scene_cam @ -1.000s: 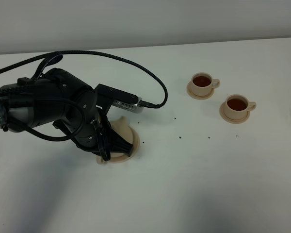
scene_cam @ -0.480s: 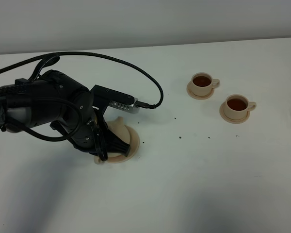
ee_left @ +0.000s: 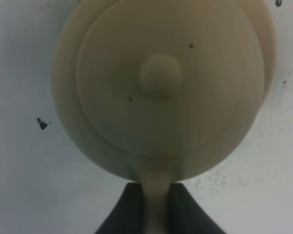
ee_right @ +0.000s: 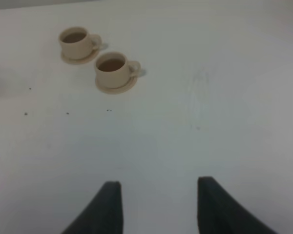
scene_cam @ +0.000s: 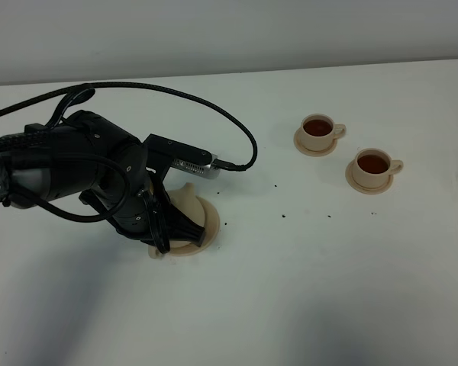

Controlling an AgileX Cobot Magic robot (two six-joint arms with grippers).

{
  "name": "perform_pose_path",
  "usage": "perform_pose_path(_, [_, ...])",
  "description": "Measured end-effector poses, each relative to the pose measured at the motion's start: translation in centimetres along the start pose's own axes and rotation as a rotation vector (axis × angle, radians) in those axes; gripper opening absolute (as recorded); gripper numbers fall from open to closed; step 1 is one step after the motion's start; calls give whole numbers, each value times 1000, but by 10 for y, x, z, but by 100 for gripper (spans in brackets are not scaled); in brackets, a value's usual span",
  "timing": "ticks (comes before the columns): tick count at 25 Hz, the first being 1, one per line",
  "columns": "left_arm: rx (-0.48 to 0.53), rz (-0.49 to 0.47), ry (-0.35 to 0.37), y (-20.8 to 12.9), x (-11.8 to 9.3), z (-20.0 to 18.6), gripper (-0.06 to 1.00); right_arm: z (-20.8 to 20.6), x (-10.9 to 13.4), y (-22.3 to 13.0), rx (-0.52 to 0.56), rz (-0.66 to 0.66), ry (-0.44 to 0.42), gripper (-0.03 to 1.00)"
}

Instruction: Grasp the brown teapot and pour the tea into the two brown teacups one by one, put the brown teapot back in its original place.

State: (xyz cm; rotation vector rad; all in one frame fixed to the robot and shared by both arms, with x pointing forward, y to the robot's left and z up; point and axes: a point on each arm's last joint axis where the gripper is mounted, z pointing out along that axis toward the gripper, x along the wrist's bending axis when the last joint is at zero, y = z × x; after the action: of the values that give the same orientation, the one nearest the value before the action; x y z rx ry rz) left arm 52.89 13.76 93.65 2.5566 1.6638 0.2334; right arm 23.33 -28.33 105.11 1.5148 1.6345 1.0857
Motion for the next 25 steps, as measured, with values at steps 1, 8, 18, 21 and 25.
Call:
perform_pose_path(1, [-1, 0, 0, 0, 0, 0, 19, 0, 0, 0, 0, 0, 0, 39])
perform_pose_path(8, [-15, 12, -21, -1, -1, -9, 44, 0, 0, 0, 0, 0, 0, 39])
perform_pose_path(18, [219, 105, 12, -59, 28, -97, 45, 0, 0, 0, 0, 0, 0, 39])
perform_pose_path(21, [151, 113, 54, -86, 41, -120, 42, 0, 0, 0, 0, 0, 0, 39])
perform_pose_path(25, [92, 70, 70, -131, 53, -133, 38, 0, 0, 0, 0, 0, 0, 39])
